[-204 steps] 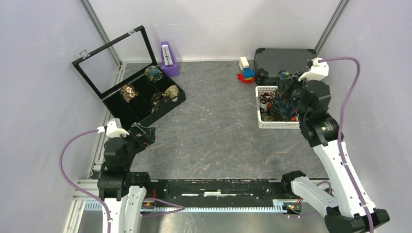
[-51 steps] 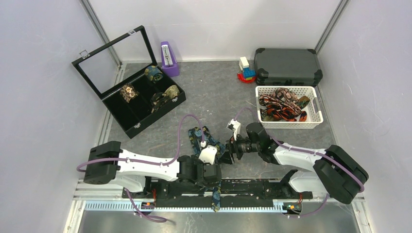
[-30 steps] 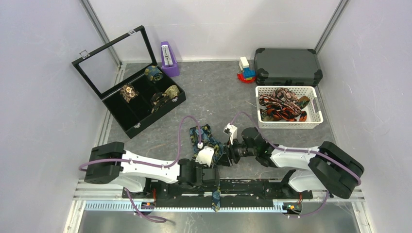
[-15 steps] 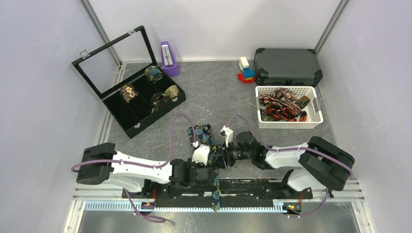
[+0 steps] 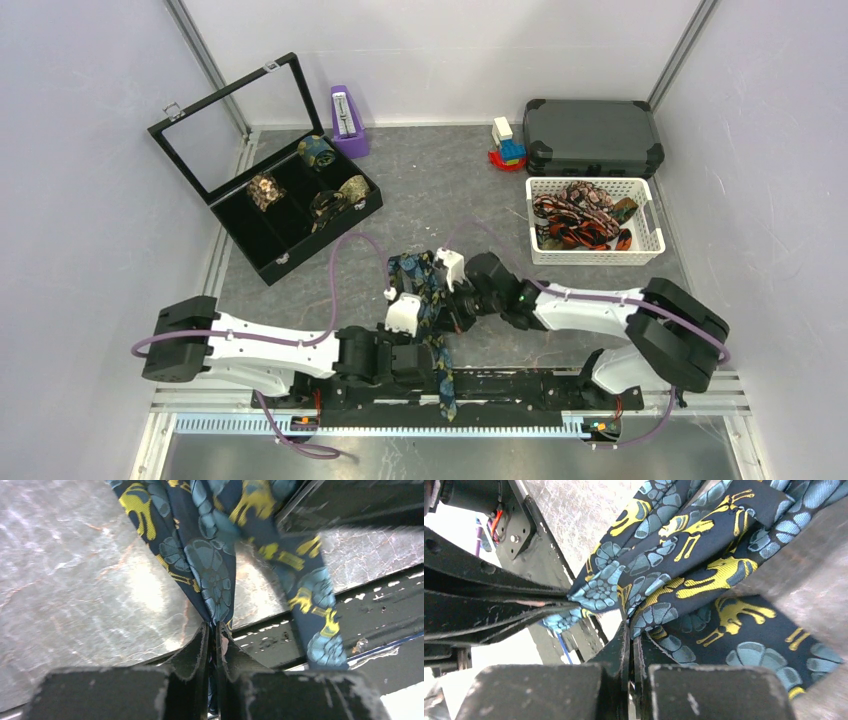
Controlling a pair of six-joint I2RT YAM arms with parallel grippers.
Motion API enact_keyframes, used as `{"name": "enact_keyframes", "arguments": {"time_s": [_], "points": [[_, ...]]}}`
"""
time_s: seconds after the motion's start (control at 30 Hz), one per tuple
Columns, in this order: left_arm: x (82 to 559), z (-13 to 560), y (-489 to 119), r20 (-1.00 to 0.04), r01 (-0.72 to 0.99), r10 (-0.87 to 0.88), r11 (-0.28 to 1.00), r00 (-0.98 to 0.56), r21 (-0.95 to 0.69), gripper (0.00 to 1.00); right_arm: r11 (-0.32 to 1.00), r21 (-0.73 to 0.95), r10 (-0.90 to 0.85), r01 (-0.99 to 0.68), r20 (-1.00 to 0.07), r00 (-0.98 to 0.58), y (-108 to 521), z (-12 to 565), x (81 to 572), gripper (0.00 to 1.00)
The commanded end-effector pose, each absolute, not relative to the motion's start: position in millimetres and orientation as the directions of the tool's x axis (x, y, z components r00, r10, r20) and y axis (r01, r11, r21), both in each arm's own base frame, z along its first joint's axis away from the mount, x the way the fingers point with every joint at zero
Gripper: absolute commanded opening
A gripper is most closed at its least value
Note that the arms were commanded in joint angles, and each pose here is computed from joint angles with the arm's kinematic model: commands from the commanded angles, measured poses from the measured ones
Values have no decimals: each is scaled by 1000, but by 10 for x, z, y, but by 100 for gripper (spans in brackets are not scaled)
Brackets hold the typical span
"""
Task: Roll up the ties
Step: Flatten out the tie at the center of the board.
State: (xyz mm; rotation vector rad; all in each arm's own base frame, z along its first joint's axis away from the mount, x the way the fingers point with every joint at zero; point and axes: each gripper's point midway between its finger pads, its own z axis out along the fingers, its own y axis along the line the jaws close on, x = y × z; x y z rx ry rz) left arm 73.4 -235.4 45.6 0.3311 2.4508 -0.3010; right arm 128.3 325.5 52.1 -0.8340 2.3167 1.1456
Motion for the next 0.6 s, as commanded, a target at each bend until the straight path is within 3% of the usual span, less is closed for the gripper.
{"name": "enact_keyframes", "arguments": {"time_s": [0.0,0.33,0.43,0.57], "points": [[916,752,-2169,-700,230,81,966,-710,-121,9,525,437,-476,-731,-561,-677,2921,760,1389,0],[1080,877,-1431,-747,-34,-104,994,-657,-108,4,771,257,-469,-583,-390,-792,1722,759,1603,0],[1157,927,-1305,-782,-88,-128,992,-610,-94,3,796,263,-426,-546,-398,-813,1652,751,1673,0],[1288,1149,-1019,-855,-210,-110,978,-507,-1,2,868,119,-423,-482,-332,-843,1380,644,1859,0]]}}
